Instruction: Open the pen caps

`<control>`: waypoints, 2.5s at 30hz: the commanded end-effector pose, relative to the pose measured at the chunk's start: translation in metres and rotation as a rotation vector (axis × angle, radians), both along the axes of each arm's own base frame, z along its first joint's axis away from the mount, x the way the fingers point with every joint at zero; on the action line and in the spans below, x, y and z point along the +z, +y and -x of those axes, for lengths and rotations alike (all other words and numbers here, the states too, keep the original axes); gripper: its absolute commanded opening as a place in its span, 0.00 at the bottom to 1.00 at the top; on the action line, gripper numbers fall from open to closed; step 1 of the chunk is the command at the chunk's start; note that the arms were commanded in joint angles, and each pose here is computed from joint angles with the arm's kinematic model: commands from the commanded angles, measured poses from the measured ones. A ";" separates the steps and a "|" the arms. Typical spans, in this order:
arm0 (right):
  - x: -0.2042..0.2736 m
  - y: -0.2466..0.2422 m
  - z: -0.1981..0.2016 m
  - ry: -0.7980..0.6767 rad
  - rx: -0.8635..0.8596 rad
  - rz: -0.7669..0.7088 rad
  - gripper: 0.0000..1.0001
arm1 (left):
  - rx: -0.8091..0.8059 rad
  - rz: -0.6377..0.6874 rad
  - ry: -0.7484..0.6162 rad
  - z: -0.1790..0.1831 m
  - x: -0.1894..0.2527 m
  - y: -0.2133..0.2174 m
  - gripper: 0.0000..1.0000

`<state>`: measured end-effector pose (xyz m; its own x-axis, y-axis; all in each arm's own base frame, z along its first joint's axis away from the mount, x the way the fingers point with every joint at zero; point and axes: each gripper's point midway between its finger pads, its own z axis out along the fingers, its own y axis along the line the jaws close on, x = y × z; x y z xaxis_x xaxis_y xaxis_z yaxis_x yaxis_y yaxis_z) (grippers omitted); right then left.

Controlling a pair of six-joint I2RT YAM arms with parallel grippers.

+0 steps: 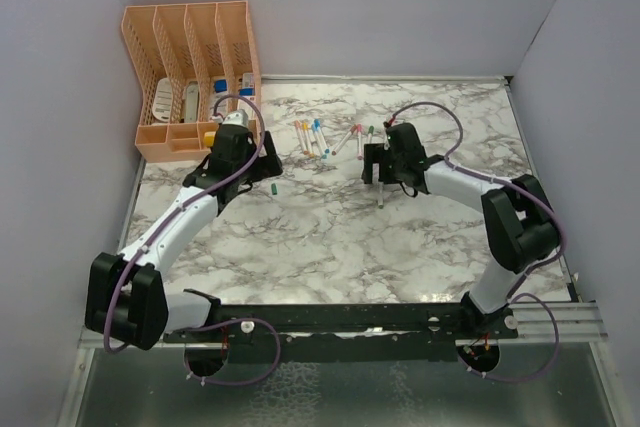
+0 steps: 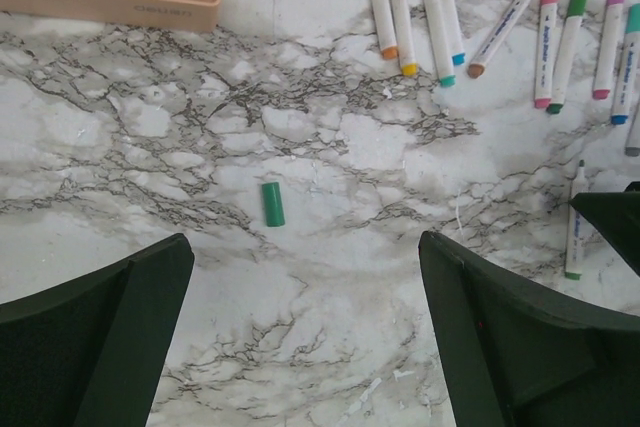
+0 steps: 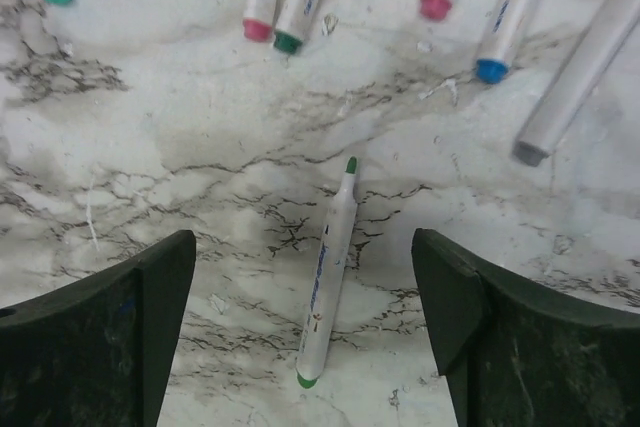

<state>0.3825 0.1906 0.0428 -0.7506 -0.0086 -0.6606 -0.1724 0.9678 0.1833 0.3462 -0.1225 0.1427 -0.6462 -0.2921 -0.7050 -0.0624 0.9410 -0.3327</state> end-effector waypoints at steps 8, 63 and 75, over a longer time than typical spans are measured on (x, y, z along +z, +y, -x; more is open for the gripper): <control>0.066 -0.065 -0.070 -0.075 -0.250 0.166 0.96 | -0.006 0.204 -0.247 0.008 0.054 -0.014 0.99; 0.016 -0.112 -0.080 -0.028 -0.315 0.062 0.01 | -0.071 0.327 -0.277 0.017 0.058 -0.035 0.94; 0.126 -0.030 -0.019 -0.308 0.212 -0.263 0.01 | -0.220 0.511 -0.298 -0.003 0.078 -0.094 0.93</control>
